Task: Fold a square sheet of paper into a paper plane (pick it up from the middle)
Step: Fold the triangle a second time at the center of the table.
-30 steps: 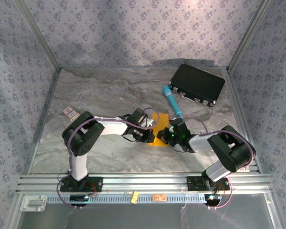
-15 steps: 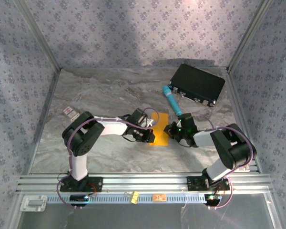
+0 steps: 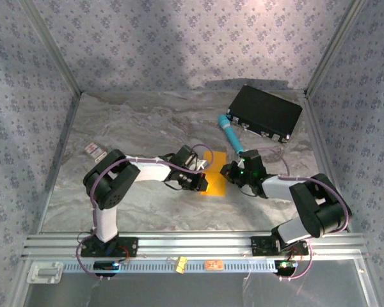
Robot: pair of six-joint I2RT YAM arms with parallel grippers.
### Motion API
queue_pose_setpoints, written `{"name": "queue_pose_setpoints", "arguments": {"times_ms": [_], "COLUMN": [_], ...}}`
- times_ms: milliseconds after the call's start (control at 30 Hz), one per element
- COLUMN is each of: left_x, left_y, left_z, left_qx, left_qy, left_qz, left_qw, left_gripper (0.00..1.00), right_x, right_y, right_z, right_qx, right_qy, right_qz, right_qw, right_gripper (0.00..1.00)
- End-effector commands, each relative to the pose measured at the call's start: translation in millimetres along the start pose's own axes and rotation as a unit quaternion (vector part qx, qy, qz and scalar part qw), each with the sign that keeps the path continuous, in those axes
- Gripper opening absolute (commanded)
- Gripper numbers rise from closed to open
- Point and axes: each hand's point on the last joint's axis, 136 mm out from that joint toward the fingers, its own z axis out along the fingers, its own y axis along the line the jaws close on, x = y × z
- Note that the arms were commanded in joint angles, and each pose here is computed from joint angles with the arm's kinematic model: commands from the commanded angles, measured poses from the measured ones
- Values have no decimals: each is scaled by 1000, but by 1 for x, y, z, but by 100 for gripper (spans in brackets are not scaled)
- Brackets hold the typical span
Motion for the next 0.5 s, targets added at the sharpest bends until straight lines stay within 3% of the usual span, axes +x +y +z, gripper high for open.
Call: {"name": "queue_pose_setpoints", "arguments": {"times_ms": [0, 233, 467], "left_x": [18, 3, -23], "left_y": [27, -2, -37], "left_z": [-3, -15, -28], "left_qx": [-50, -12, 28], "left_qy": [21, 7, -16], "left_qz": [-25, -18, -1], "left_qw": [998, 1000, 999], "left_gripper": [0, 3, 7], "right_x": [9, 16, 21], "right_y": [-10, -47, -53], "right_z": [8, 9, 7], "right_qx": [26, 79, 84], "right_qy": [15, 26, 31], "right_qz": [-4, 18, 18], "right_qw": [1000, 996, 996], "right_gripper": [4, 0, 0]}}
